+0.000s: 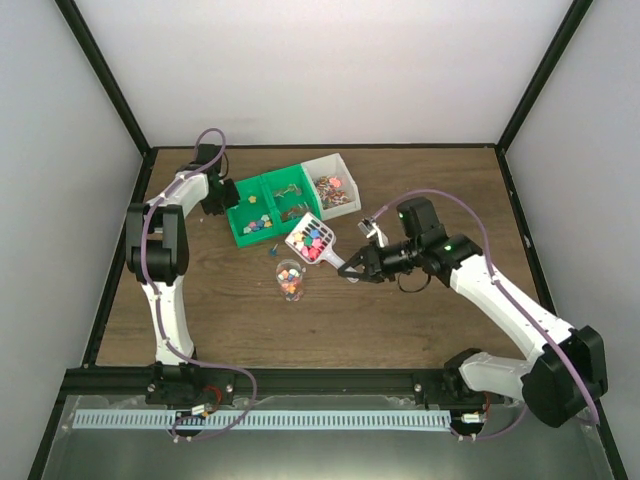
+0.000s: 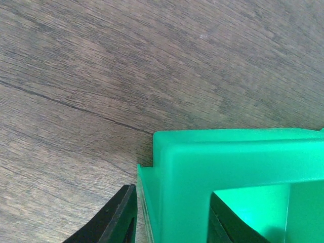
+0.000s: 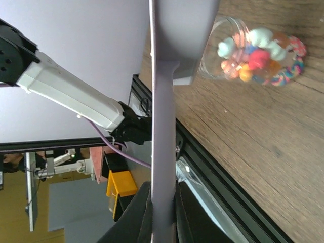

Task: Pack the candies
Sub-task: Place the fake candies in the packing bottle.

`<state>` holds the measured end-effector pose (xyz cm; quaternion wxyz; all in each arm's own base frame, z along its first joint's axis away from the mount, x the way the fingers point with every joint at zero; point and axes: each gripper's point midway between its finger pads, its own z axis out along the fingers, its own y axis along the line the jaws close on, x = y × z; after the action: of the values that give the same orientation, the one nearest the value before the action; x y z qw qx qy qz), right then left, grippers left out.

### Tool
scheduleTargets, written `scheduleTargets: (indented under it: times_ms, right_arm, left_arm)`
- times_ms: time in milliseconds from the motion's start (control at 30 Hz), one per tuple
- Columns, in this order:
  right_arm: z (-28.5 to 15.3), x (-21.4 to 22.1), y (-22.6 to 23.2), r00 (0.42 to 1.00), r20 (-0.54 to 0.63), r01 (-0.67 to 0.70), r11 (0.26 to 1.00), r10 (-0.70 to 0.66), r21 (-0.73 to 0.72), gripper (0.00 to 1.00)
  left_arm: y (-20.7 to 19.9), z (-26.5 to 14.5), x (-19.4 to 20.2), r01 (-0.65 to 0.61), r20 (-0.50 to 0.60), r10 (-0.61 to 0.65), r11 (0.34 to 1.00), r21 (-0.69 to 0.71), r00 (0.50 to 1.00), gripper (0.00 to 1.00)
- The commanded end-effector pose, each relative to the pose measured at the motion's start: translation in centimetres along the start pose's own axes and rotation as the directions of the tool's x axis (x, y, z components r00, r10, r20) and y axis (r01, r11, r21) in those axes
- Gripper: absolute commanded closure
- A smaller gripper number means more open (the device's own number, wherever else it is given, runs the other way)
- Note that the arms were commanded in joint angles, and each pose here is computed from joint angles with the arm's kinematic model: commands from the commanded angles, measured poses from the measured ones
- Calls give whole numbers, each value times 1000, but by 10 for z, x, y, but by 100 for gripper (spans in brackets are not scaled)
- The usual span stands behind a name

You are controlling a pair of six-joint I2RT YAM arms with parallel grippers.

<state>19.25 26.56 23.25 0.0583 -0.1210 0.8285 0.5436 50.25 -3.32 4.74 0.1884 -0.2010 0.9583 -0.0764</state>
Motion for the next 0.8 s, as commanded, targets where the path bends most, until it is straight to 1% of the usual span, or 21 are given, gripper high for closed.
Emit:
scheduleTargets:
  times_ms: [0,267,767]
  right_arm:
    - [-11,11,-4,1000,-11,25,996,-25,88,99]
    - [-6,23,-10,998,-65,29,981,-17,191,99]
    - [-1,27,-8,991,-132,55,967,-23,249,99]
  left_arm:
    - [-7,-13,-12,8,41,-9,999,33,999,67]
    - [-7,-8,-12,8,41,-9,999,36,999,67]
    - [-6,-8,-12,1,41,-2,999,33,999,67]
